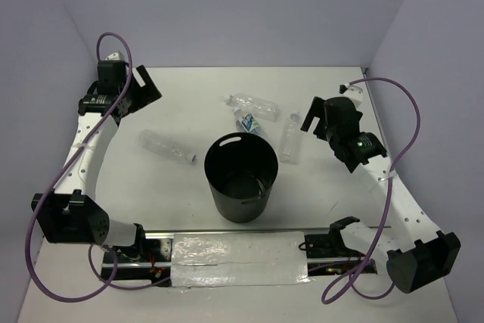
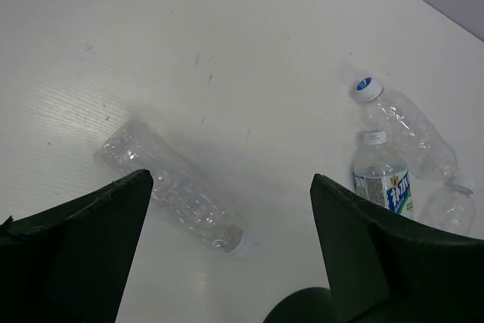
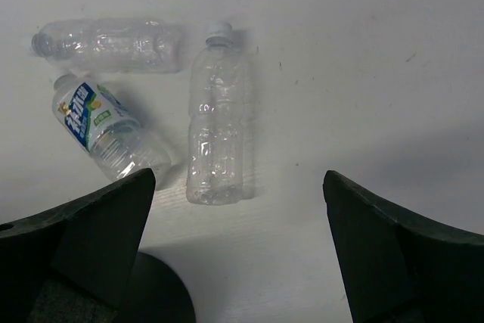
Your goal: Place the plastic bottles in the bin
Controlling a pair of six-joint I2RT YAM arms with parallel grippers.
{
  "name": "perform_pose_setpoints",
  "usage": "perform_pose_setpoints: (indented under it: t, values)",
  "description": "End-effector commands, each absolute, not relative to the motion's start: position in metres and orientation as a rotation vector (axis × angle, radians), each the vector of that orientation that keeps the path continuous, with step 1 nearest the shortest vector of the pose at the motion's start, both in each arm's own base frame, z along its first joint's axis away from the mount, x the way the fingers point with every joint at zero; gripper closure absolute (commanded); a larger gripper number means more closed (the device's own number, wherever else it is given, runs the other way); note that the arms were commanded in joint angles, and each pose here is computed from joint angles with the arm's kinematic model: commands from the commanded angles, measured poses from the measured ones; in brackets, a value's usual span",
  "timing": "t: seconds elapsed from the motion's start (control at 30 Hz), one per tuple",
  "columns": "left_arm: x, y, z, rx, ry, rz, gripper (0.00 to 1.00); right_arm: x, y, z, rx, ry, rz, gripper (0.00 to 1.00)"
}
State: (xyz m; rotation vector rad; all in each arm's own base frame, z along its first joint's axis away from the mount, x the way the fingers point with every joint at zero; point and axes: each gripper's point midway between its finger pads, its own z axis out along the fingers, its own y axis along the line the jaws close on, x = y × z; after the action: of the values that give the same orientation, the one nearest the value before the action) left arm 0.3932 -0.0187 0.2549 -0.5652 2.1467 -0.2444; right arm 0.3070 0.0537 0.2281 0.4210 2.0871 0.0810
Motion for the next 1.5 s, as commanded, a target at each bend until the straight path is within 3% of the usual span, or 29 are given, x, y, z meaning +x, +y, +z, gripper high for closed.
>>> perform_pose_setpoints:
  t: [0.0, 0.37, 0.67, 1.17, 1.3, 1.47]
  values:
    - [0.396, -0.019, 0.266, -0.557, 2.119, -0.263, 0.01, 0.308, 0.050, 0.254, 0.453, 1.996, 0.118, 0.00]
    - [0.396, 0.004, 0.247, -0.709, 2.156, -0.184, 0.01, 0.309, 0.058, 0.251, 0.442, 2.034, 0.167, 0.00]
    - [0.381, 0.029, 0.201, -0.852, 2.300, -0.085, 0.01, 0.350, 0.077, 0.197, 0.493, 2.278, 0.298, 0.00]
    - [0.368, 0.047, 0.223, -0.866, 2.238, -0.079, 0.01, 0.416, 0.098, 0.088, 0.534, 2.484, 0.290, 0.01]
    - [0.364, 0.048, 0.220, -0.878, 2.242, -0.080, 0.01, 0.416, 0.097, 0.067, 0.526, 2.521, 0.265, 0.08]
    - [0.361, 0.047, 0.220, -0.885, 2.238, -0.087, 0.01, 0.413, 0.090, 0.059, 0.531, 2.534, 0.210, 0.31]
